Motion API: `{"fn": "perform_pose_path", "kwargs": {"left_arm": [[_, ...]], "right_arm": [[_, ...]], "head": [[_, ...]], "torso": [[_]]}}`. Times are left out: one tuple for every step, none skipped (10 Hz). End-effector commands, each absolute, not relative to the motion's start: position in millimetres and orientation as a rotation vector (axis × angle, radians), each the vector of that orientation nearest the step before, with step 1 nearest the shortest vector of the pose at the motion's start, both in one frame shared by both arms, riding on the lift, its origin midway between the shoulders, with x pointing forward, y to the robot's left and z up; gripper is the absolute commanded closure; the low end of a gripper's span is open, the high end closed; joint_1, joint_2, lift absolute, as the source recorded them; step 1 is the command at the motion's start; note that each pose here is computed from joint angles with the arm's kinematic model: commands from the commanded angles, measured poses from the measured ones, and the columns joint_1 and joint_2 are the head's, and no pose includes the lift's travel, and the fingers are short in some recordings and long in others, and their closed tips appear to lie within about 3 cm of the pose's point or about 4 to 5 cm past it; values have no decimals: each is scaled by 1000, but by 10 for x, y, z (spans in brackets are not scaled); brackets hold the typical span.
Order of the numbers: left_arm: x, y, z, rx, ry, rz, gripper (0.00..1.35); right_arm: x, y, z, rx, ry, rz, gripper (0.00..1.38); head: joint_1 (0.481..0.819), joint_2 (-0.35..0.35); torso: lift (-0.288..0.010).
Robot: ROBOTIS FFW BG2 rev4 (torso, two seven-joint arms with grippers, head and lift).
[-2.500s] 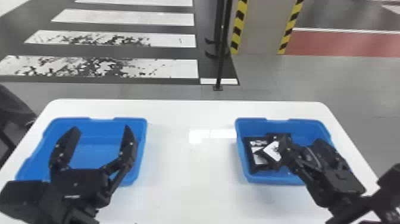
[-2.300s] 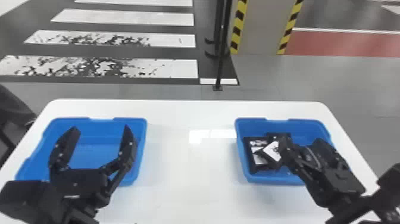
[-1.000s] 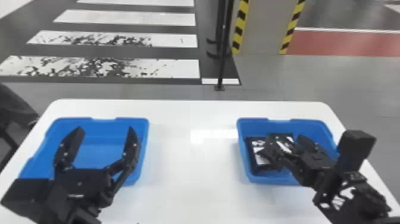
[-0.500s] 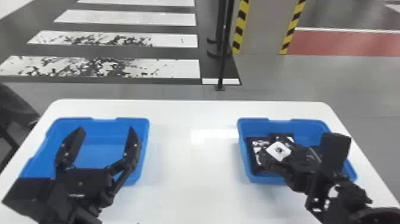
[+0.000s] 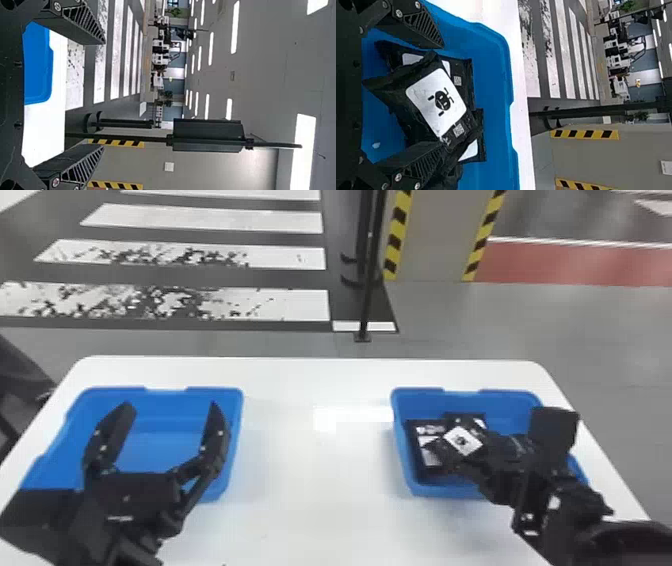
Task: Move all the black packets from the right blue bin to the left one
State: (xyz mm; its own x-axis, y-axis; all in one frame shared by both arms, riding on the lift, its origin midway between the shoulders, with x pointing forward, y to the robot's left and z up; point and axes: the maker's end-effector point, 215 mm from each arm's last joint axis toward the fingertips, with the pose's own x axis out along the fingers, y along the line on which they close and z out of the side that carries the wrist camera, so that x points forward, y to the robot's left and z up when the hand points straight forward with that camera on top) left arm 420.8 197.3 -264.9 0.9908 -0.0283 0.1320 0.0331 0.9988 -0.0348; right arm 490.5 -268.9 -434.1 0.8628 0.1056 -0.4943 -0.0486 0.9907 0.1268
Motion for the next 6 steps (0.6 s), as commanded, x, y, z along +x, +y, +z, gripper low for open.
{"fn": "perform_pose_path", "kwargs": {"left_arm": [[4209, 1983, -2650, -36, -132, -29, 107], [4209, 1980, -2650, -36, -133, -31, 107], [4214, 1980, -2646, -36, -135, -31, 108], [4215, 1977, -2653, -36, -133, -31, 108], [4221, 1977, -2648, -36, -135, -31, 107], [4220, 1964, -2649, -38, -135, -34, 108]], "right_arm": [[4998, -2857, -4335, 86, 526, 59, 167], [5055, -2889, -4388, 75, 548, 76, 165], [5101, -2887, -4370, 75, 544, 94, 167], [5130, -2932, -4367, 76, 544, 87, 167], [5191, -3003, -4420, 84, 553, 91, 170], [5240, -3044, -4433, 75, 557, 92, 171]], "head": [[695, -82], [695, -96], [695, -103], [695, -106], [695, -109], [695, -112]], "torso": [[-140], [-140], [-140], [-140], [-140], [-140]]}}
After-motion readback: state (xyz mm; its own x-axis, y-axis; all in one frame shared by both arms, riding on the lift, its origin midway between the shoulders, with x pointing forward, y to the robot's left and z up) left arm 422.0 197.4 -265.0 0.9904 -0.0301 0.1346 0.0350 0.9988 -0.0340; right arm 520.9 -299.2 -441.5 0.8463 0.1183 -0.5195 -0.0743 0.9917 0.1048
